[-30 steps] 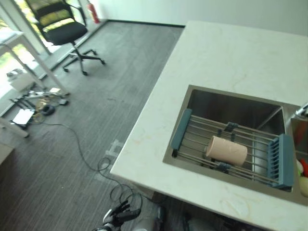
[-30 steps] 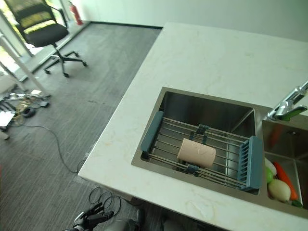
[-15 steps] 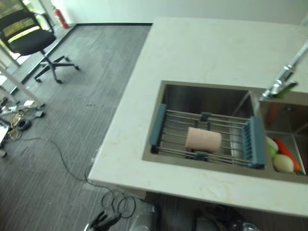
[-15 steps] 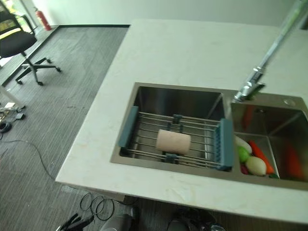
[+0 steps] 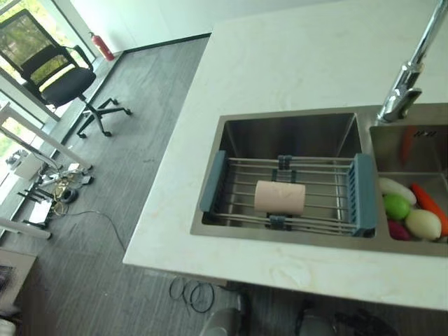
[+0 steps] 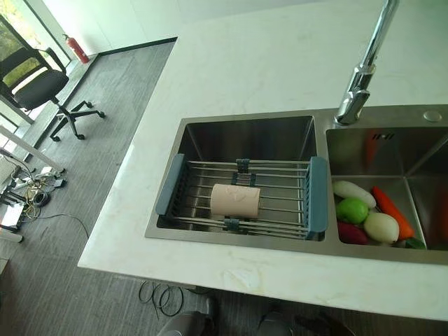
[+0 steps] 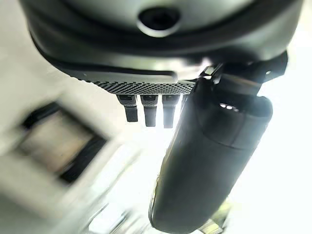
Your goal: Place the dishes in the dishwasher.
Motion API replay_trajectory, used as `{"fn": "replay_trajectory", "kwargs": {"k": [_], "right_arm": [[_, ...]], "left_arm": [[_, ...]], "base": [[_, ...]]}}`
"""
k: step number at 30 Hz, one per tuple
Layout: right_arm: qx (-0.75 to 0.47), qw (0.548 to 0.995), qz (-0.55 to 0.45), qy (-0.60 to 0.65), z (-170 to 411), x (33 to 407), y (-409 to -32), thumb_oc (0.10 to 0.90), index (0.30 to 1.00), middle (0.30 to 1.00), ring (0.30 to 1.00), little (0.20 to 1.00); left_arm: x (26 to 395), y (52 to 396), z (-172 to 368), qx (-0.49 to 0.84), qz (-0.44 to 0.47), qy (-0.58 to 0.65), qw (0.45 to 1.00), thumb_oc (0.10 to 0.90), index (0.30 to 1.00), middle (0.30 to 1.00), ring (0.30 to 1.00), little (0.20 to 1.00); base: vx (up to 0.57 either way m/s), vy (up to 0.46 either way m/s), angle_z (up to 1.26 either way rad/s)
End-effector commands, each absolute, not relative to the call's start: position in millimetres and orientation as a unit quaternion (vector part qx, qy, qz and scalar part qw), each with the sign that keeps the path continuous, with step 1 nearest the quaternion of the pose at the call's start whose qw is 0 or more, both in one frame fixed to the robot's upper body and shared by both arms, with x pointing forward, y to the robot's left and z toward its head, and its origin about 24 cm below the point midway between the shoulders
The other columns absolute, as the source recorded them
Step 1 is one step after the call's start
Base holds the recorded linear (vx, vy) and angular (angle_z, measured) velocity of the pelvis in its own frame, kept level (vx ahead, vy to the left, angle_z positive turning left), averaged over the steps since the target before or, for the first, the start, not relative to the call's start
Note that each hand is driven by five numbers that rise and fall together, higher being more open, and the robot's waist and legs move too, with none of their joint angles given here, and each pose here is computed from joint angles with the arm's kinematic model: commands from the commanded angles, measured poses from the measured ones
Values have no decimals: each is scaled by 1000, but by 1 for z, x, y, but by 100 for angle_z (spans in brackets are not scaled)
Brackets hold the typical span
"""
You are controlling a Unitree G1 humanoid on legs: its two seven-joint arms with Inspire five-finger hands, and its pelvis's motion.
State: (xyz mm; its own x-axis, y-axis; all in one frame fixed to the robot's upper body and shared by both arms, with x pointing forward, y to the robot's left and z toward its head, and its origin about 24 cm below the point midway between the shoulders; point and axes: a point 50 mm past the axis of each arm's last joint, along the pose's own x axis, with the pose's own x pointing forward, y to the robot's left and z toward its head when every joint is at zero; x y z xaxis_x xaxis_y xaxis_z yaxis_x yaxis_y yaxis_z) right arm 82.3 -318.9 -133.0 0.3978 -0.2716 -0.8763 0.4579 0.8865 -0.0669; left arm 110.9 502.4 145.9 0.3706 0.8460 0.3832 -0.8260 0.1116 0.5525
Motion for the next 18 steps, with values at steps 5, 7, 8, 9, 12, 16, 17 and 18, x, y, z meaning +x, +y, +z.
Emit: {"fn": "replay_trajectory", "kwargs": {"k": [5,7,8,9,12,16,17,18], "right_arm": [[134,827,-232,495,-139,88,-305,800,900,900,900,900],[137,824,-229,499,-140,88,-302,800,900,900,900,900],[141,822,-231,501,-140,87,-302,800,900,900,900,900],[144,820,-230,503,-141,87,-301,800,900,900,900,900],[150,818,-229,507,-142,86,-300,800,900,900,900,900],[160,814,-225,512,-144,81,-296,800,900,900,900,900],[161,813,-224,512,-144,81,-296,800,900,900,900,900],[163,812,-224,513,-145,79,-295,800,900,900,900,900]], "left_arm": [[162,425,336,316,277,-413,808,800,900,900,900,900],[179,388,355,296,181,-450,823,800,900,900,900,900],[189,366,361,281,117,-460,834,800,900,900,900,900],[203,338,361,271,41,-463,843,800,900,900,900,900],[226,297,355,250,-77,-444,857,800,900,900,900,900],[265,236,327,261,-209,-379,863,800,900,900,900,900],[267,233,325,264,-217,-372,863,800,900,900,900,900],[273,226,321,267,-229,-360,864,800,900,900,900,900]], "base": [[67,-39,2],[68,-39,-5],[86,-38,-8],[97,-43,-11],[77,-32,-19],[59,-33,-36],[43,-20,-23],[40,-17,-29]]}}
